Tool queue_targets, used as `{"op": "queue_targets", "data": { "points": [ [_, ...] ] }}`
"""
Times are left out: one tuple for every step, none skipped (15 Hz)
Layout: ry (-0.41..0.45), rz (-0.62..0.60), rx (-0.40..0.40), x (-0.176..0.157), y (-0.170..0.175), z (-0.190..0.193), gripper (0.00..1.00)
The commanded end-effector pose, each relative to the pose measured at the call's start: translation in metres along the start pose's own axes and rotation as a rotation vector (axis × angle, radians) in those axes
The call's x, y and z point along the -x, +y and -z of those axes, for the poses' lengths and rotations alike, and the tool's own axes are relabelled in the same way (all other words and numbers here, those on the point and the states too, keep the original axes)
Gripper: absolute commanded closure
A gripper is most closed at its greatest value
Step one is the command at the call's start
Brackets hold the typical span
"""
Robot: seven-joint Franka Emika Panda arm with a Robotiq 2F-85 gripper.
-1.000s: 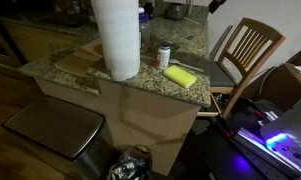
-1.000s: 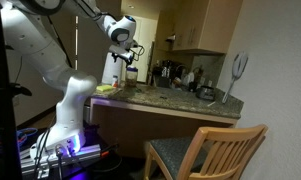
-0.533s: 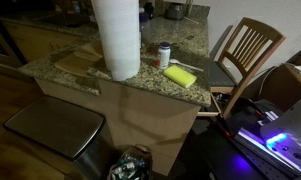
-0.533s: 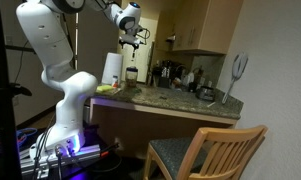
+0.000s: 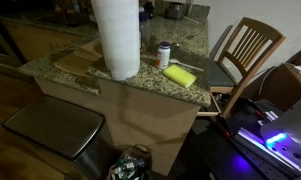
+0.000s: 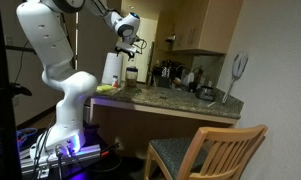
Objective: Pick the bottle and place it right of the counter
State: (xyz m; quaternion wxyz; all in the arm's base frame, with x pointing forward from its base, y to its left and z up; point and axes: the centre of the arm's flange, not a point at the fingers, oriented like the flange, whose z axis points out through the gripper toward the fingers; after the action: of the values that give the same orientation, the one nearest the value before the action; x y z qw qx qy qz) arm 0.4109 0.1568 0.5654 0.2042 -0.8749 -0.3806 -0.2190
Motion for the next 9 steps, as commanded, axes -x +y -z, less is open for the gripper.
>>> {"op": "queue_targets", "data": {
  "points": [
    [-0.011, -0.001, -0.112, 0.042, -0.009, -0.082, 0.0],
    [0.04, 0.012, -0.092, 0.044, -0.01, -0.101, 0.0],
    [0.097, 0.033, -0.052, 0.046, -0.011, -0.109, 0.0],
    [0.024, -0.007, -0.074, 0.038, -0.009, -0.078, 0.0],
    [0.044, 0.004, -0.055, 0.042, -0.009, -0.089, 0.0],
    [0.049, 0.008, -0.045, 0.043, -0.009, -0.094, 0.0],
    [0.05, 0.008, -0.042, 0.043, -0.009, -0.094, 0.0],
    [0.052, 0.009, -0.041, 0.043, -0.009, -0.094, 0.0],
    [0.047, 0.021, -0.034, 0.046, -0.008, -0.11, 0.0]
  ]
}}
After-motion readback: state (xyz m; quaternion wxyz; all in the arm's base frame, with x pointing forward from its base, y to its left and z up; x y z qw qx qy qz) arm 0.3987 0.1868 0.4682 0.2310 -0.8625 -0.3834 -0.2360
